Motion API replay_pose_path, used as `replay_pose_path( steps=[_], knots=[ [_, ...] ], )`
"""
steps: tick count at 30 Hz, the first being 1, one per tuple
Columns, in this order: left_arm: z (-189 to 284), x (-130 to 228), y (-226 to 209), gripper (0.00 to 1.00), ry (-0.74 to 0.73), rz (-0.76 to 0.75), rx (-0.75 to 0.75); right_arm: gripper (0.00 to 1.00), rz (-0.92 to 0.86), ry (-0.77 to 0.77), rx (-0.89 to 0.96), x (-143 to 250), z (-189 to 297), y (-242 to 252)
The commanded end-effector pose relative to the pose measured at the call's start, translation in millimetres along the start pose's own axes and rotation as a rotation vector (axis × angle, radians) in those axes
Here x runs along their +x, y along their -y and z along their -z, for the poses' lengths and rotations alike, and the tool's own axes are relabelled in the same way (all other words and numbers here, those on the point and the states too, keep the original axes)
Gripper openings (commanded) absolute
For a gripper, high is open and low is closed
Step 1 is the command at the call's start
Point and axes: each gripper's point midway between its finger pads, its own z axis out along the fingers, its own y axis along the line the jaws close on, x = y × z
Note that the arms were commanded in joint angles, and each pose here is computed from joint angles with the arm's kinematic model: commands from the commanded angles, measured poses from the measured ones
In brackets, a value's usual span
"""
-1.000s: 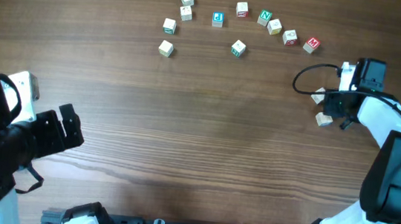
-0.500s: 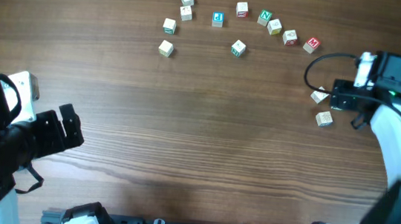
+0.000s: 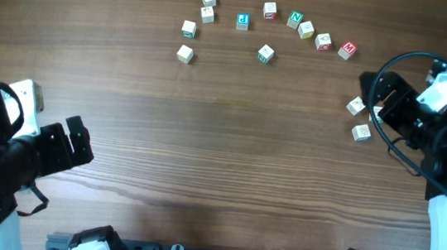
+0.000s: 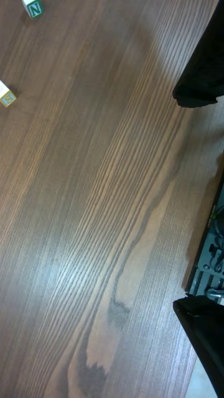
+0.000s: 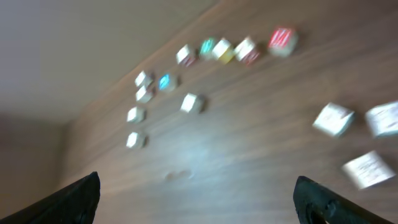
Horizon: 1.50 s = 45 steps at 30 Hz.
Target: Form a circle
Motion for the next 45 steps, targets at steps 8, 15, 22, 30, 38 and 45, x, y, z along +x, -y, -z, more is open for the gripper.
replay_pose_path(
  steps=[8, 15, 22, 30, 38, 45],
  knots=[
    [0.4, 0.8, -3.0, 1.0, 0.006, 0.016, -0.012, 1.0, -0.077, -0.169, -0.072, 38.1, 9.5, -12.4],
    [0.4, 0.8, -3.0, 1.0, 0.006, 0.016, -0.012, 1.0, -0.197, -0.214, 0.003, 56.0, 2.7, 7.9],
    [0.5, 0.7, -2.9, 1.0, 0.006, 0.016, -0.012, 1.0, -0.211, -0.358, 0.071, 109.0, -19.0, 41.2],
    [0.4, 0.8, -3.0, 1.0, 0.006, 0.016, -0.012, 1.0, -0.028, -0.406, 0.068, 130.9, -32.1, 25.1],
    [0.4, 0.8, -3.0, 1.0, 0.006, 0.016, -0.012, 1.0, 0.199, -0.377, 0.172, 145.4, -47.3, 15.5],
    [0.4, 0.8, -3.0, 1.0, 0.006, 0.016, -0.012, 1.0, 0.233, -0.387, 0.166, 148.2, -75.1, 12.2]
  ],
)
